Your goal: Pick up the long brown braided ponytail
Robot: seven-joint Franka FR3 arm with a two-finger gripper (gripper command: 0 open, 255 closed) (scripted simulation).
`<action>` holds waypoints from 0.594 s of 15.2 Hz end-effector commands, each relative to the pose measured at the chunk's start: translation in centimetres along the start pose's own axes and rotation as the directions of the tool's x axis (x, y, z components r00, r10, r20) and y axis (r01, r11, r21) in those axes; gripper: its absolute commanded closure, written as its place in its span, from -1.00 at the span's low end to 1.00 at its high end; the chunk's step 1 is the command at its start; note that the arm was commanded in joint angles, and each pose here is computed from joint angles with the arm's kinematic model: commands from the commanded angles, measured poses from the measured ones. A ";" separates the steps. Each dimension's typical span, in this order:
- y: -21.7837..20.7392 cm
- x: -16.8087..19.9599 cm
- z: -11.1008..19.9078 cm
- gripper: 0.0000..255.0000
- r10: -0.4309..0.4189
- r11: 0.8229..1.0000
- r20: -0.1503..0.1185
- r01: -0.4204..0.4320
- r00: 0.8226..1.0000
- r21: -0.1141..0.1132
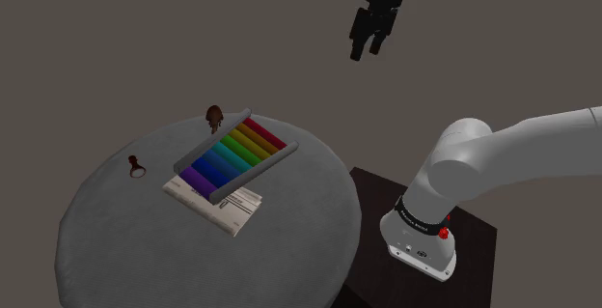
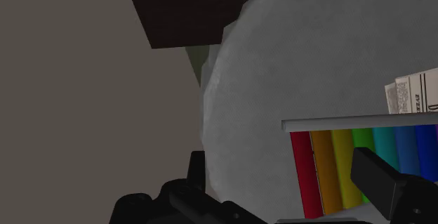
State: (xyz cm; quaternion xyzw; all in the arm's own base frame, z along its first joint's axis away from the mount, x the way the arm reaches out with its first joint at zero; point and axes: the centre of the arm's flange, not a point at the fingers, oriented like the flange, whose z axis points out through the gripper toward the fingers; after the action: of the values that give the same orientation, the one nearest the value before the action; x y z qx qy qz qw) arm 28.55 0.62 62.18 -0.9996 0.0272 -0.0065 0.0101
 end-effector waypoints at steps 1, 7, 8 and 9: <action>0.0 0.0 0.0 -1.00 0.000 1.000 0.000 0.000 1.000 0.000; -5.5 2.8 4.8 -1.00 0.095 0.995 -0.052 -0.095 0.994 -0.012; -6.3 3.3 5.6 -1.00 0.110 0.994 -0.061 -0.111 0.992 -0.013; -7.2 3.9 6.4 -1.00 0.126 0.992 -0.070 -0.127 0.990 -0.014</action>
State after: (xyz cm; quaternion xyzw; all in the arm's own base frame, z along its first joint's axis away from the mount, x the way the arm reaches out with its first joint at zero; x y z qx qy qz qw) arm 32.38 6.79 56.83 -0.9961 0.0818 -0.0343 0.0007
